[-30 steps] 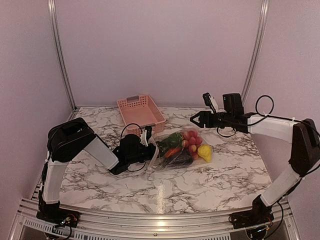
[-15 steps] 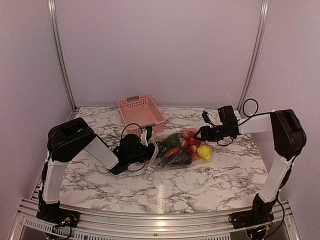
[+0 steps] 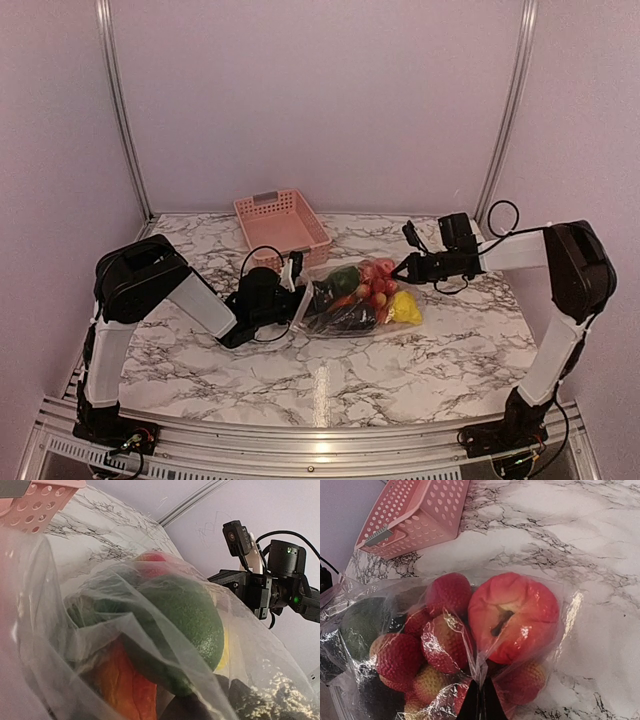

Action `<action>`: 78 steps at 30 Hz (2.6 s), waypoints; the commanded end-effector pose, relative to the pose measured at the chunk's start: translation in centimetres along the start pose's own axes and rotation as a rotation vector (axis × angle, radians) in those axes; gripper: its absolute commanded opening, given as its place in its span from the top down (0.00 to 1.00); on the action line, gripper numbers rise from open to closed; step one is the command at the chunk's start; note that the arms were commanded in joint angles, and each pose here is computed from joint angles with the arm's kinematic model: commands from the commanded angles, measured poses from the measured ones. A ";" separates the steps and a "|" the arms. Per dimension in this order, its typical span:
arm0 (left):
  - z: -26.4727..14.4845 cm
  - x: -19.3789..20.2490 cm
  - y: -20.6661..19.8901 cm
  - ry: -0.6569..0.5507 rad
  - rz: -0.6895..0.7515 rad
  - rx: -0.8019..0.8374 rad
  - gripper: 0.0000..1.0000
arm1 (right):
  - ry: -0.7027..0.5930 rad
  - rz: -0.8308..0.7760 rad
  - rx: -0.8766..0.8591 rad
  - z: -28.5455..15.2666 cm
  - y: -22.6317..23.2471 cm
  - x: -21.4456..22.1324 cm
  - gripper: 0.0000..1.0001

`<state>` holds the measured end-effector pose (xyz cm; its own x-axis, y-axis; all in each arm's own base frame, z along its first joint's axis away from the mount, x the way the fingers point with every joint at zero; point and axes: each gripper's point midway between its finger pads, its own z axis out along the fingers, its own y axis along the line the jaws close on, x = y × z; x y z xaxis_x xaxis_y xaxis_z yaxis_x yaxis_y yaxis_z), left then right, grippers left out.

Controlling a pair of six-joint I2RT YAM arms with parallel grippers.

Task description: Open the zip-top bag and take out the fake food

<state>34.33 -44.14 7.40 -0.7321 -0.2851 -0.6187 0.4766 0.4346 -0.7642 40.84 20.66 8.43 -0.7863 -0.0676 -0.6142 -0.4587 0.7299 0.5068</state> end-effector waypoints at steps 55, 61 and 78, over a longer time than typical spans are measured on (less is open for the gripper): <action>-5.4 -0.7 0.2 0.083 0.094 -0.089 0.26 | -0.078 -0.109 -0.151 -3.0 5.7 -0.2 1.00; -8.4 1.3 -0.9 0.204 0.279 -0.076 0.18 | -0.079 -0.117 -0.144 -3.1 5.7 -0.2 1.00; -11.9 4.5 -0.4 0.269 0.571 -0.043 0.21 | -0.077 -0.118 -0.129 -3.3 5.4 -0.3 1.00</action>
<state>26.21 -34.78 5.59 -0.5667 0.2086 -0.7971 0.7375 0.5597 -0.3778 36.44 22.76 11.66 -0.7244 -0.0997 -0.6821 -0.5808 0.6214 0.5259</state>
